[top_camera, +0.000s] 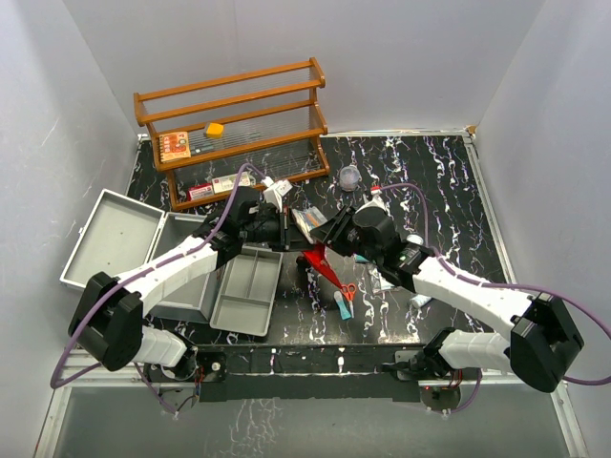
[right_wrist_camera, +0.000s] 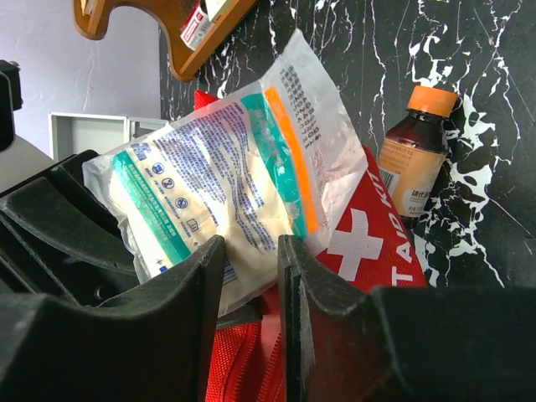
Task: Organize the medicine kit
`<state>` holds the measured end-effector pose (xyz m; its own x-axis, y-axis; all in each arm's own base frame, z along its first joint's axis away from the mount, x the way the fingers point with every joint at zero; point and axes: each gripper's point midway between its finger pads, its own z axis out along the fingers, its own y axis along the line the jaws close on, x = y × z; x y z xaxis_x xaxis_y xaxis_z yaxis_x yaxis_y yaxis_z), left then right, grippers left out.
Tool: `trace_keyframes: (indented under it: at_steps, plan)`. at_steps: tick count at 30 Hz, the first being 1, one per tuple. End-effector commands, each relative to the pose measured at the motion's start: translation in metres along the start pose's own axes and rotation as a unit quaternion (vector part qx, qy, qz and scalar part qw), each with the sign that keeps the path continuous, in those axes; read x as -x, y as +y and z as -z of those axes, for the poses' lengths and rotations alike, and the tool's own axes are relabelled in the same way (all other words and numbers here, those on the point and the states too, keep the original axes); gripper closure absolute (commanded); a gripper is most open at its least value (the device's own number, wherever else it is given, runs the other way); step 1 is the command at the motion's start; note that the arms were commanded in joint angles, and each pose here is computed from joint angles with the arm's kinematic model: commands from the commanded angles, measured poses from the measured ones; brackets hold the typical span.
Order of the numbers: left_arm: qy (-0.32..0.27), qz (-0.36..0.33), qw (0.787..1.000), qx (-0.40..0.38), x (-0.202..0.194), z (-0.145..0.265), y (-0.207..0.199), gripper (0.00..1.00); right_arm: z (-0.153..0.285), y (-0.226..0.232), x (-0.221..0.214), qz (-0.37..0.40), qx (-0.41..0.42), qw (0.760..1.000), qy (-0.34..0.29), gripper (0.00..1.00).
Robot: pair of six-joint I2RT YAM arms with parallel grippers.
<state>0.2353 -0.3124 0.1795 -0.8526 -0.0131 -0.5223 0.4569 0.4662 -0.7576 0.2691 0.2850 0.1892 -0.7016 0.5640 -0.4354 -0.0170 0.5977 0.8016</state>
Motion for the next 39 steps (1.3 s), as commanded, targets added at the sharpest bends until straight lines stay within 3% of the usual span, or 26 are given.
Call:
trace_keyframes:
  at_steps: [1, 6, 12, 19, 29, 34, 39]
  plan:
    - [-0.004, -0.056, 0.998, -0.027, 0.006, 0.004, -0.015, 1.00, 0.003, 0.014, 0.007, 0.018, 0.006, 1.000, -0.001, 0.71]
    - [-0.002, -0.080, 0.996, -0.028, 0.004, 0.004, -0.013, 1.00, 0.011, 0.016, 0.009, 0.025, 0.005, 1.000, -0.001, 0.72]
    - [0.007, -0.123, 0.992, -0.034, 0.000, 0.006, -0.011, 1.00, 0.020, 0.029, 0.014, 0.030, 0.026, 0.999, -0.007, 0.85]
    - [0.007, -0.142, 0.990, -0.013, 0.000, 0.006, -0.002, 1.00, 0.027, 0.045, 0.025, 0.034, 0.043, 0.998, -0.020, 0.86]
    - [0.003, -0.142, 0.990, 0.006, 0.002, 0.008, 0.003, 1.00, 0.031, 0.046, 0.034, 0.047, 0.034, 0.998, -0.037, 0.78]
    - [0.004, -0.145, 0.989, 0.002, 0.002, 0.009, 0.001, 1.00, 0.023, 0.051, 0.046, 0.114, 0.020, 0.993, -0.038, 0.68]
    - [0.000, -0.151, 0.988, -0.007, 0.005, 0.009, -0.004, 1.00, 0.013, 0.054, 0.048, 0.156, 0.012, 0.987, -0.027, 0.67]
